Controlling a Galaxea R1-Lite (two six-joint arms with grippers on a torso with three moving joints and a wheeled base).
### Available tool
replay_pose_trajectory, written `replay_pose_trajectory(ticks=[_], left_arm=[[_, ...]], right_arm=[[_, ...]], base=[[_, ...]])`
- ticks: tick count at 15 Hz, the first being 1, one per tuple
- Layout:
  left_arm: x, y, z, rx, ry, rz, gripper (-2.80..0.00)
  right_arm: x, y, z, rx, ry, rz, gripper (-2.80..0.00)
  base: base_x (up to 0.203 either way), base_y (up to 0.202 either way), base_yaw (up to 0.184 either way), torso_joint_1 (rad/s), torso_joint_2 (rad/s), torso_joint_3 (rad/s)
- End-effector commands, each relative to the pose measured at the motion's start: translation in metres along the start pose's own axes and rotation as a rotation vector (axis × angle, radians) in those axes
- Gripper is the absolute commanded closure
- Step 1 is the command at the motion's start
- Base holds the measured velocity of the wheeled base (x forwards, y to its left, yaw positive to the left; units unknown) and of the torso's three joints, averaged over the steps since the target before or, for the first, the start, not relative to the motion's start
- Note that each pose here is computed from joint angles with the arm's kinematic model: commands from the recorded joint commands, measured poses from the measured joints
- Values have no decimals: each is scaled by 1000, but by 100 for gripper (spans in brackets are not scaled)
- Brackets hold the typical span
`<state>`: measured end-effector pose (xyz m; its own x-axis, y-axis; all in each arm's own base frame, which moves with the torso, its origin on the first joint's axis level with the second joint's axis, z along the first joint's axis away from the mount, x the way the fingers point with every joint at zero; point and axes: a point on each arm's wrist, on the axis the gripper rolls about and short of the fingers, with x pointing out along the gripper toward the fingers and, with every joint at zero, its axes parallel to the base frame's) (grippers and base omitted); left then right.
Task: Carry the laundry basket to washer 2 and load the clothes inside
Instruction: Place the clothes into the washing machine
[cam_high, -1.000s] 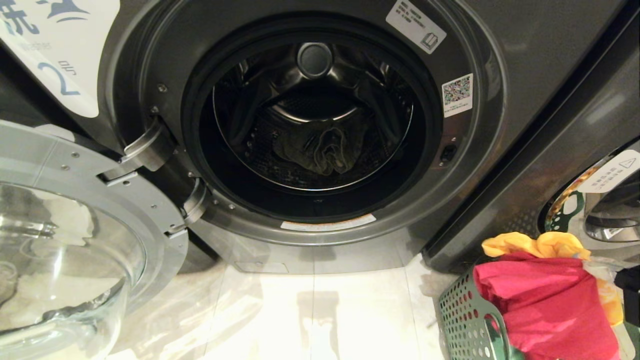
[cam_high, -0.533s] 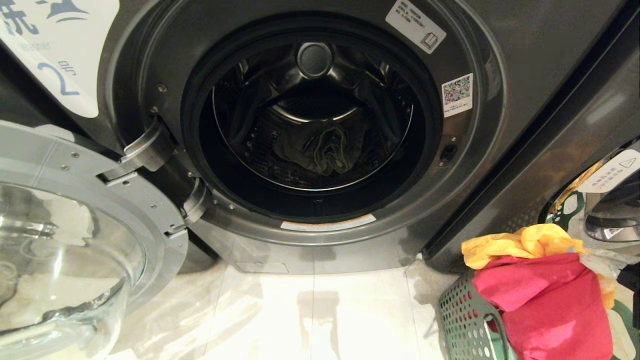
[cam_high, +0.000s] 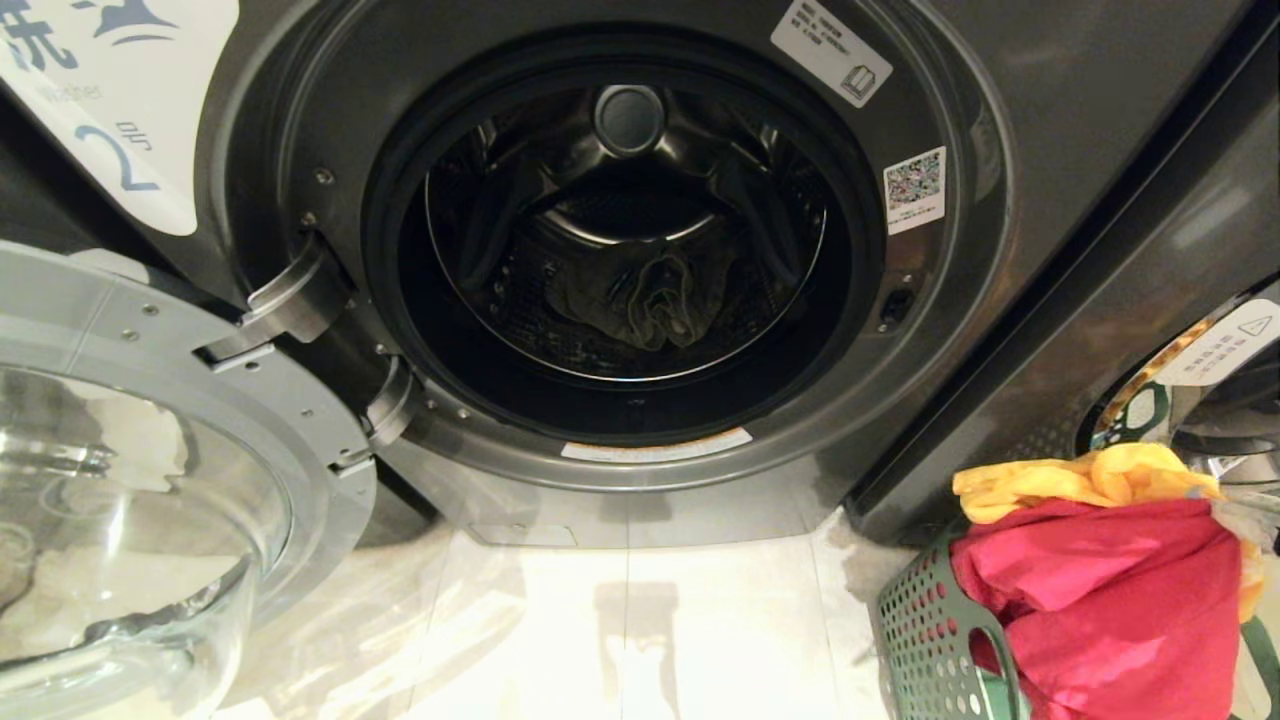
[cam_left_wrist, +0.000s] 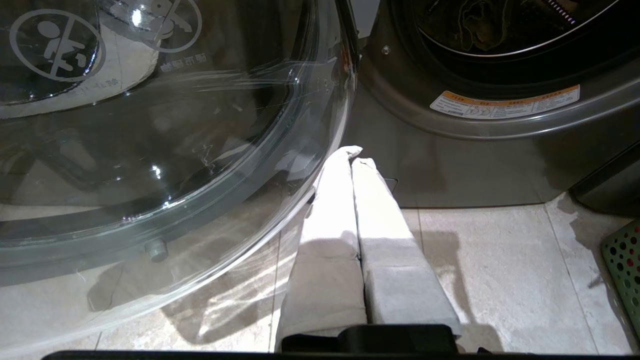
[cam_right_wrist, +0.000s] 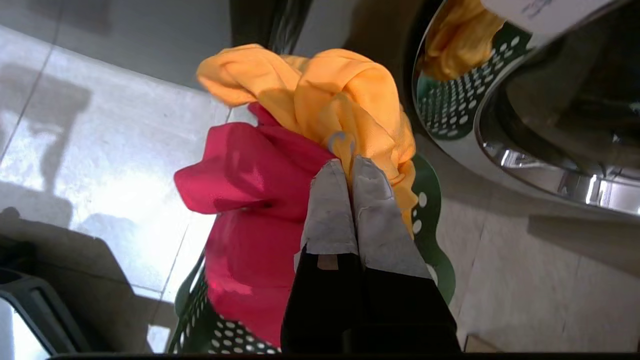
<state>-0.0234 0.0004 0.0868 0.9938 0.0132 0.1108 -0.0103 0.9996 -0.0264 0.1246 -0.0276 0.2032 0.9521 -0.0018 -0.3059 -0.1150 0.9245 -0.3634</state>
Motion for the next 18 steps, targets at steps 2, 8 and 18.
replay_pose_trajectory(ticks=[2,8,18], left_arm=[[2,0,-11,1,41,2,0],[2,0,-11,1,41,2,0],[2,0,-11,1,41,2,0]], right_arm=[[0,-3,3,-2,-7,-9,0],[-14,-18,40,-41,-142,-79,0],[-68,-12,63,-136,-311,-120,0]], base=[[0,0,0,0,0,0],[0,0,0,0,0,0],[0,0,0,0,0,0]])
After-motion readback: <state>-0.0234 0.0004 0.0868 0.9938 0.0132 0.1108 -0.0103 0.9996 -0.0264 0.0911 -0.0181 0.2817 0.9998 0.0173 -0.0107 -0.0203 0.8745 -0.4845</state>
